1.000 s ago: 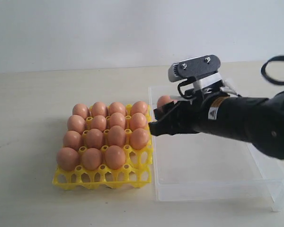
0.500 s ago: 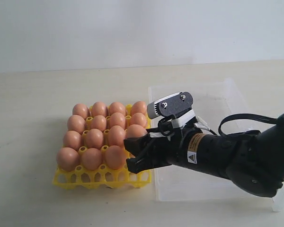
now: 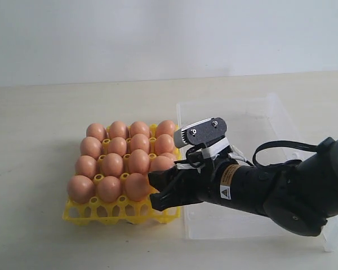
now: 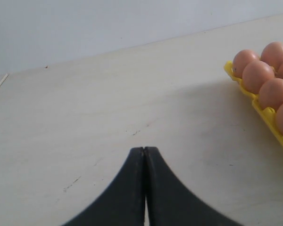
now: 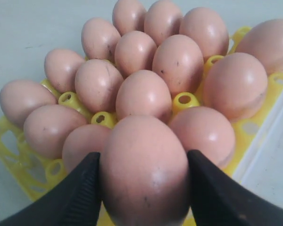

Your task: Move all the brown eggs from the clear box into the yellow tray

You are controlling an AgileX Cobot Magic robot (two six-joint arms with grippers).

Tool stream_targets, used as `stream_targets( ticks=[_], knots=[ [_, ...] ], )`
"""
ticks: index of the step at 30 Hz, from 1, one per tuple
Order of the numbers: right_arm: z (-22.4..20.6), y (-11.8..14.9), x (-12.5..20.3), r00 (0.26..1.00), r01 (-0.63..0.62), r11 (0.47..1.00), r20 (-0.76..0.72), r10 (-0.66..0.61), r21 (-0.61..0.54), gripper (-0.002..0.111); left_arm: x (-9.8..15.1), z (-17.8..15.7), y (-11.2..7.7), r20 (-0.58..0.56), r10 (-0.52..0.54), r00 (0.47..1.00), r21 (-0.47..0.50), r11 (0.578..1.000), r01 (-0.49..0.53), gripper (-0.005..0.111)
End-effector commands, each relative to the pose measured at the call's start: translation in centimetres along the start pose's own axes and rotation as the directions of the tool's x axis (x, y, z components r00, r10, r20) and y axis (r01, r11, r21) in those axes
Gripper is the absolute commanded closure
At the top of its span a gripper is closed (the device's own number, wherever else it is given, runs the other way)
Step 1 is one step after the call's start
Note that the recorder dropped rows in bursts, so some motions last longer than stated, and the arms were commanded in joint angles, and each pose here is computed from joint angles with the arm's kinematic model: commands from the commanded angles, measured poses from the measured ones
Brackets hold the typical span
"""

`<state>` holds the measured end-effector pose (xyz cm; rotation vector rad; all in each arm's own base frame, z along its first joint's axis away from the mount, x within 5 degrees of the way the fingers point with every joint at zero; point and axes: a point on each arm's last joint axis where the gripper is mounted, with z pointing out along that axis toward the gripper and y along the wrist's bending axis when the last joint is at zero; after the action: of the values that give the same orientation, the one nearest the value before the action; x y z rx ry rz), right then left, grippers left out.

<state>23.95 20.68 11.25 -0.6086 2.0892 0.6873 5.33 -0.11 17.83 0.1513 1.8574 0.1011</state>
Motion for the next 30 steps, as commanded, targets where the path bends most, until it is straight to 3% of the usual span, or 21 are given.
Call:
stream_targets(
  ticks=[1, 7, 15, 18, 25, 27, 30],
  knots=[
    [0.7, 0.0, 0.0, 0.999, -0.018, 1.0, -0.049, 0.018, -0.005, 0.098, -0.2, -0.1, 0.0, 0.019, -0.013, 1.0, -0.003, 1.0, 0.013, 0.107],
    [0.7, 0.1, -0.2, 0.999, -0.026, 1.0, -0.042, 0.026, -0.005, 0.08, -0.2, -0.1, 0.0, 0.019, -0.013, 1.0, -0.003, 1.0, 0.013, 0.107],
    [0.4, 0.1, -0.8, 0.999, -0.034, 0.999, -0.018, 0.034, -0.002, 0.045, -0.2, -0.1, 0.0, 0.019, -0.013, 1.0, -0.003, 1.0, 0.013, 0.107],
    [0.2, 0.1, -1.3, 0.999, -0.037, 0.999, 0.003, 0.037, 0.016, 0.04, -0.2, -0.1, 0.0, 0.019, -0.013, 1.0, -0.003, 1.0, 0.013, 0.107],
    [-2.3, 0.5, -3.3, 0.999, -0.02, 0.997, -0.029, 0.022, 0.071, 0.048, -0.2, -0.1, 0.0, 0.019, -0.013, 1.0, -0.003, 1.0, 0.013, 0.107],
    [-4.3, 0.6, -4.4, 0.997, 0.008, 0.992, -0.08, 0.001, 0.124, 0.061, -0.2, -0.1, 0.0, 0.019, -0.013, 1.0, -0.003, 1.0, 0.013, 0.107],
    [-8.2, 0.9, -6.6, 0.997, 0.029, 0.982, -0.07, -0.016, 0.189, 0.095, -0.2, -0.1, 0.0, 0.019, -0.013, 1.0, -0.003, 1.0, 0.013, 0.107]
  ],
)
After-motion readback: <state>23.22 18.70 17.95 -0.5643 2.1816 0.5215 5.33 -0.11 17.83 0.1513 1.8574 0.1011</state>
